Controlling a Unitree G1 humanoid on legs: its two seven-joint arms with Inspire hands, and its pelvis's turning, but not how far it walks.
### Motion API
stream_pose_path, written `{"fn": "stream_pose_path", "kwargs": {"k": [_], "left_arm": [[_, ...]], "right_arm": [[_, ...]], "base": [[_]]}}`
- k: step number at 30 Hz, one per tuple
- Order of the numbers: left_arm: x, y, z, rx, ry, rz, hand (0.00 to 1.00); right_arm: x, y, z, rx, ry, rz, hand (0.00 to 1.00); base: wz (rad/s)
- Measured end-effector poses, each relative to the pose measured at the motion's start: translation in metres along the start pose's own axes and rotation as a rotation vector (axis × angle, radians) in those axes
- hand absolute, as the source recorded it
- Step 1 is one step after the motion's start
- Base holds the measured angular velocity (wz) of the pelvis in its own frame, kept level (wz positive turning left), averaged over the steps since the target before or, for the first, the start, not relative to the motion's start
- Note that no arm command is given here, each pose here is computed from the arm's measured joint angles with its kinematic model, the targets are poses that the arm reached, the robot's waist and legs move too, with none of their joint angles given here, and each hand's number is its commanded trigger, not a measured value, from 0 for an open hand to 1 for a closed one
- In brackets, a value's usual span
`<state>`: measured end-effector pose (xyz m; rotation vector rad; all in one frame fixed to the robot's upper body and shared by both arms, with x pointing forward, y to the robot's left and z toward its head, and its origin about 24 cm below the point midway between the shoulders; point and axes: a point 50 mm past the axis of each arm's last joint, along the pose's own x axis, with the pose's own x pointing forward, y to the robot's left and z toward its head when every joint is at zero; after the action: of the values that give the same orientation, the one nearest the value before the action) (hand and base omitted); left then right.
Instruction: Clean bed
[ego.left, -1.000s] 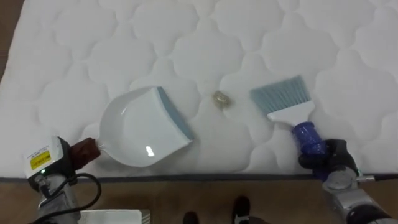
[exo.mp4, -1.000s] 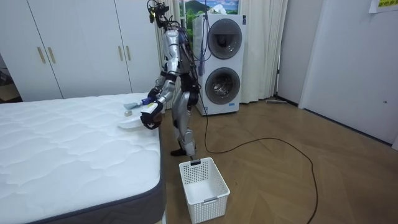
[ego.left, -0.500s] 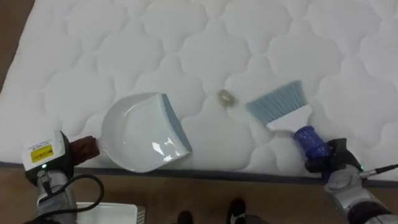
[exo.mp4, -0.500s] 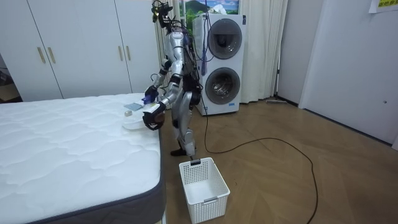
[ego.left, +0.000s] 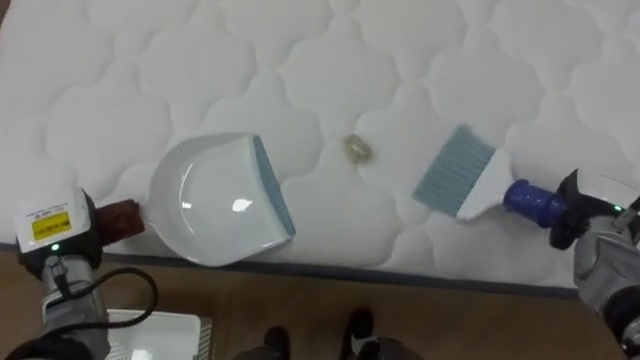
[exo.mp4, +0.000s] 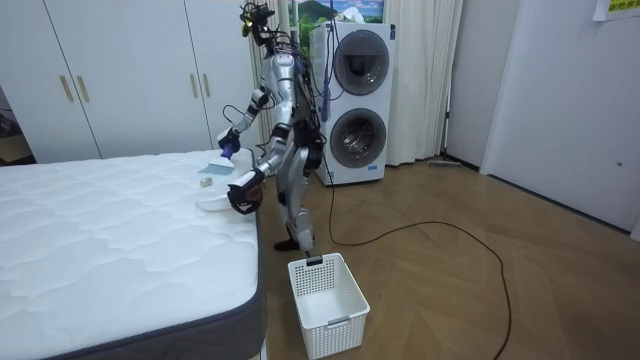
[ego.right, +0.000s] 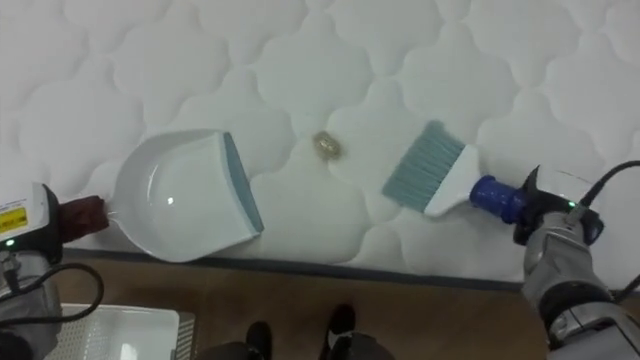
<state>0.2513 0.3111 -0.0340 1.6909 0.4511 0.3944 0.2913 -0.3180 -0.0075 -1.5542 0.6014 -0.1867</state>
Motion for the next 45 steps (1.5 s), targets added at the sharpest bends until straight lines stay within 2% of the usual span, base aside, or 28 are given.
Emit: {"fn": "stream_pose_path", "kwargs": {"k": [10,15,29,35,45], "left_arm": [[0.009,0.011,-0.004,0.038,-0.012,0.052,1.00],[0.011,0.013,-0.004,0.051,0.004,0.057,1.00],[0.013,0.016,-0.005,0.052,0.014,0.041,1.00],[0.015,0.017,-0.004,0.048,0.014,0.049,1.00],[0.015,0.017,-0.002,0.048,0.006,0.042,1.00]], "right_arm": [[0.008,-0.024,0.002,-0.193,-0.050,-0.079,1.00],[0.014,-0.044,0.012,-0.355,-0.106,-0.163,1.00],[0.019,-0.089,0.041,-0.552,-0.211,-0.369,1.00],[0.018,-0.097,0.051,-0.614,-0.248,-0.416,1.00],[0.016,-0.095,0.059,-0.664,-0.297,-0.454,1.00]], "base": [[-0.05],[-0.01],[0.00],[0.03],[0.02]]}}
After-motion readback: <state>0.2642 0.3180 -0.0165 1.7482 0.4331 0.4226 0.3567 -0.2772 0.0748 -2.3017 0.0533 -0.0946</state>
